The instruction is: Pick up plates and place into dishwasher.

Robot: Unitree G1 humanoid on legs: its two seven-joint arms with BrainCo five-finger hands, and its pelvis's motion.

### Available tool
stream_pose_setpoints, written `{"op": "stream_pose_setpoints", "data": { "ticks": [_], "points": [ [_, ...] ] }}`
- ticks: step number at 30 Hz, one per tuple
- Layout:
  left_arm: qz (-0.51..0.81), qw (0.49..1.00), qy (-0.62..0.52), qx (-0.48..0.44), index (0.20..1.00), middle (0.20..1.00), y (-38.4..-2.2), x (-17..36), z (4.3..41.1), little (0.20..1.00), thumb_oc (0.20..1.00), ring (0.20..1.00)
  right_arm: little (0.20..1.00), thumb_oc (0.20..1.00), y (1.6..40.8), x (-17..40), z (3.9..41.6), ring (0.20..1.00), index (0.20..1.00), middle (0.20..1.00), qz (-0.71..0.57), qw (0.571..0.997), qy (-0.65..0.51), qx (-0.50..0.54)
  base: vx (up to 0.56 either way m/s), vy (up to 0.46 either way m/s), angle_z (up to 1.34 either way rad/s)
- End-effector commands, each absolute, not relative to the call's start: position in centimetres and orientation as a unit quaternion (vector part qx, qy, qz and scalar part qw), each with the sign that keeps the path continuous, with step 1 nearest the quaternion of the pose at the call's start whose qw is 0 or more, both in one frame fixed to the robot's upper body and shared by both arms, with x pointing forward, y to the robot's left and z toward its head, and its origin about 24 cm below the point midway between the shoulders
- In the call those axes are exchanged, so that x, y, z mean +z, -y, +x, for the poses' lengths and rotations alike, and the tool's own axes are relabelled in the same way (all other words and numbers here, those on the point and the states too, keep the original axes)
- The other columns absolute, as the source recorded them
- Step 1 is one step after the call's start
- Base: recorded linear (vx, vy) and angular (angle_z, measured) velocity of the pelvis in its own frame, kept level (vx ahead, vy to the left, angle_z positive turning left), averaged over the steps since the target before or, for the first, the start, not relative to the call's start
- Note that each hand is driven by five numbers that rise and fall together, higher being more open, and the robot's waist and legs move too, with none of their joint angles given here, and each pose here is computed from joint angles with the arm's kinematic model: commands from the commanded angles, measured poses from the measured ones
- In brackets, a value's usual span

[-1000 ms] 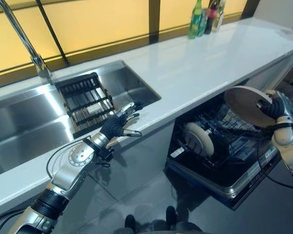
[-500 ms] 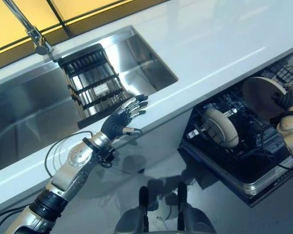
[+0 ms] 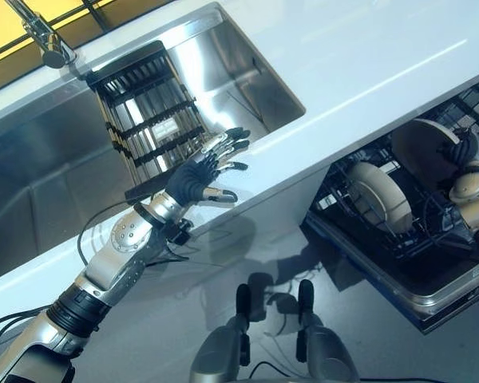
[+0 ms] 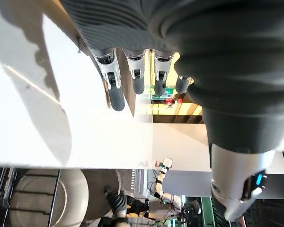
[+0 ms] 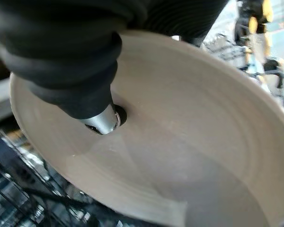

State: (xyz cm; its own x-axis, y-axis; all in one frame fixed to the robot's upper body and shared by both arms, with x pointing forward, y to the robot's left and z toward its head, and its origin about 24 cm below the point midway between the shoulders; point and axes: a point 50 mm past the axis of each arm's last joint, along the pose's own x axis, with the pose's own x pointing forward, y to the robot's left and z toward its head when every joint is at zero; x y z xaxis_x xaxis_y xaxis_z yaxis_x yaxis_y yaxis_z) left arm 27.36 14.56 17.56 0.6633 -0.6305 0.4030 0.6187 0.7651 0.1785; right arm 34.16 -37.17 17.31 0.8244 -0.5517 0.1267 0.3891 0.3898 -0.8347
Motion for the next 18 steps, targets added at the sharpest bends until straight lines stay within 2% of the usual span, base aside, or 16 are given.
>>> {"op": "stream_pose_setpoints", "data": {
  "ticks": [1,5,10,11,12,18],
  "points": [
    [-0.007,0.898,0.264,-0.352,1.000,1.000,-13.5,18.8,27.5,1.000,1.000,1.000,0.200,0.200,35.8,19.5,35.8,0.200,0.200,0.200,-0.452,0.855,-0.062,-0.248,-0.05,0.018,0.00],
    [-0.013,0.897,0.265,-0.354,1.000,1.000,-13.1,18.9,27.7,1.000,1.000,1.000,0.200,0.200,35.1,18.3,36.3,0.200,0.200,0.200,-0.397,0.887,-0.085,-0.218,-0.05,0.015,-0.01],
    [-0.017,0.896,0.266,-0.355,1.000,1.000,-12.9,19.0,28.0,1.000,1.000,1.000,0.200,0.200,34.7,17.6,36.7,0.200,0.200,0.200,-0.357,0.906,-0.092,-0.210,-0.01,0.006,0.00],
    [-0.019,0.896,0.266,-0.355,1.000,1.000,-13.0,19.0,28.0,1.000,1.000,1.000,0.514,0.514,34.7,17.7,36.7,0.514,0.514,0.514,-0.346,0.908,-0.086,-0.218,0.00,0.000,0.00],
    [-0.019,0.896,0.267,-0.354,1.000,1.000,-13.0,19.0,27.9,1.000,1.000,1.000,1.000,1.000,34.8,18.0,36.6,1.000,1.000,1.000,-0.331,0.911,-0.075,-0.234,0.00,0.000,0.00],
    [-0.030,0.897,0.267,-0.350,1.000,1.000,-13.5,18.6,27.4,1.000,1.000,1.000,1.000,1.000,35.3,20.4,35.9,1.000,1.000,1.000,-0.306,0.904,0.013,-0.296,-0.01,0.021,-0.01]
  ]
}}
